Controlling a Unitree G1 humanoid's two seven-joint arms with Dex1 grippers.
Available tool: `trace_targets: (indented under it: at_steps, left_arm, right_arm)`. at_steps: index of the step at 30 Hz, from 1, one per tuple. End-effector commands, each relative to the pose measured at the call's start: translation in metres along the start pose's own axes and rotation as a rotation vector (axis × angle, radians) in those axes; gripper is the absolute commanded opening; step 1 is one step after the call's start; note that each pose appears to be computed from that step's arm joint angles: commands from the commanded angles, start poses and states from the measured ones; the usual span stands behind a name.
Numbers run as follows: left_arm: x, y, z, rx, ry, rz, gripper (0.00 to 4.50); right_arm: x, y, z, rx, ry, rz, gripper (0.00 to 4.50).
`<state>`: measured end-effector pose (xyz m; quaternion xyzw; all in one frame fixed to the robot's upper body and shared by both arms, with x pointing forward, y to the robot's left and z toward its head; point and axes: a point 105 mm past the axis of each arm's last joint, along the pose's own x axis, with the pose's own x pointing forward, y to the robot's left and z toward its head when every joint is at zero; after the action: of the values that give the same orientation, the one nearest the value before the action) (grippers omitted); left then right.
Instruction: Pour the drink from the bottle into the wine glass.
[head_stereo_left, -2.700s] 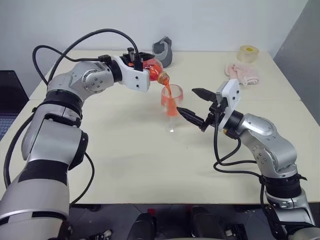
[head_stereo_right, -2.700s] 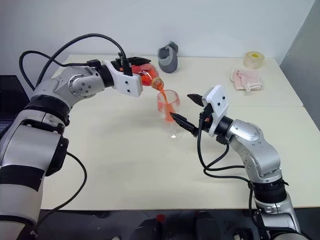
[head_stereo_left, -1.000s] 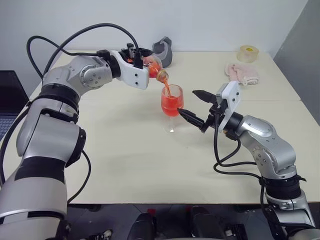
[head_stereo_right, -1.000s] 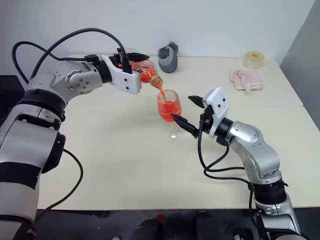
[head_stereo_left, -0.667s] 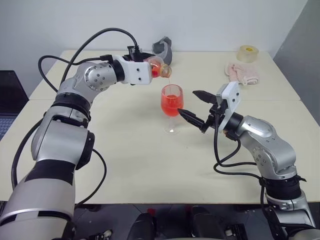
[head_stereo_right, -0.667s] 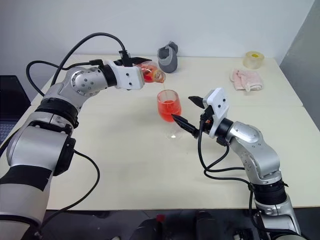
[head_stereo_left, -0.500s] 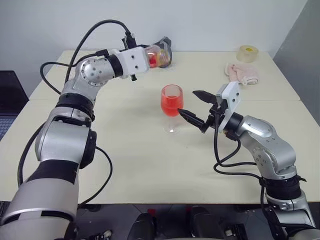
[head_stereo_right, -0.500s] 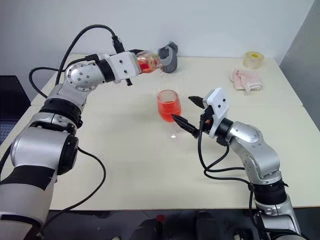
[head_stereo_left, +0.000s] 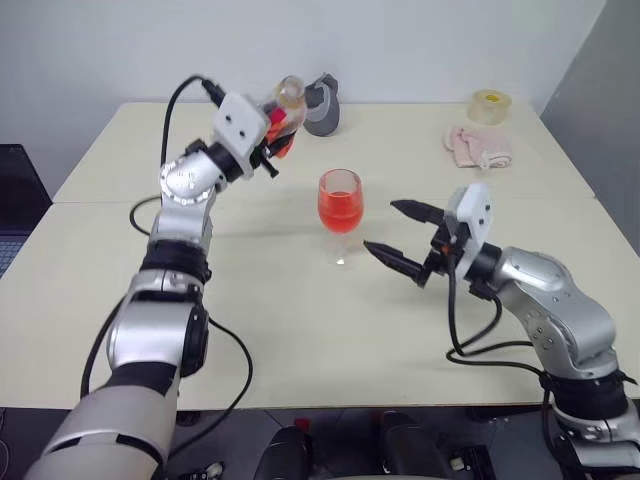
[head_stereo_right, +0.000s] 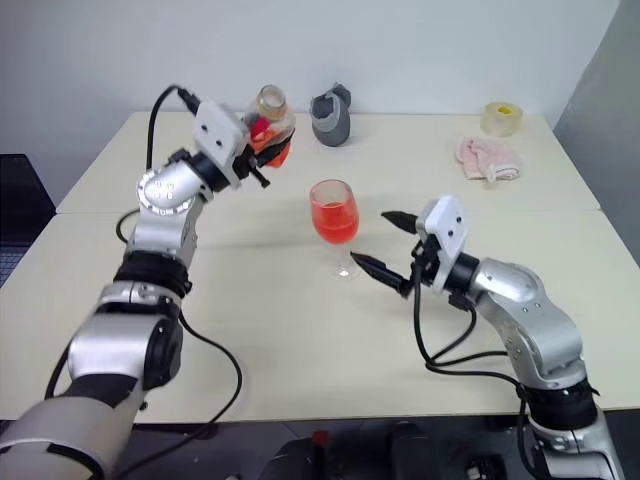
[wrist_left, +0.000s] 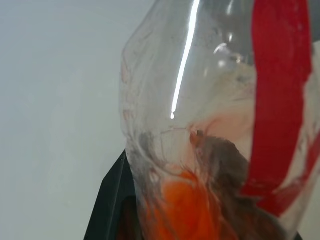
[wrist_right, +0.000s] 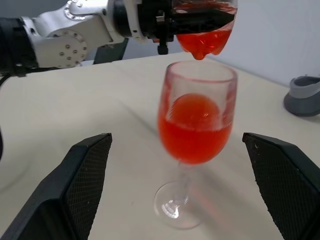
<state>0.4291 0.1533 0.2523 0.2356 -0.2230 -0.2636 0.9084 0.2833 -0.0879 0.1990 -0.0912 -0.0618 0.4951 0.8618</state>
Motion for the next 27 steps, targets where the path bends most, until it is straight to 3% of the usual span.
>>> trace_targets:
  at_steps: [1,10,27]
  left_arm:
    - [-0.017,0.022,0.013,-0.053,-0.029,0.175,1.26]
    - [-0.074,0.023,-0.033,-0.217,0.125,0.401,1.26]
    - [-0.128,0.005,-0.112,-0.418,0.278,0.529,1.26]
  right_arm:
    - [-0.014,0.022,0.009,-0.091,-0.030,0.108,4.50]
    - [-0.016,0.030,0.000,-0.029,-0.043,0.072,4.50]
    - [-0.017,0.025,-0.002,0.002,-0.053,0.019,4.50]
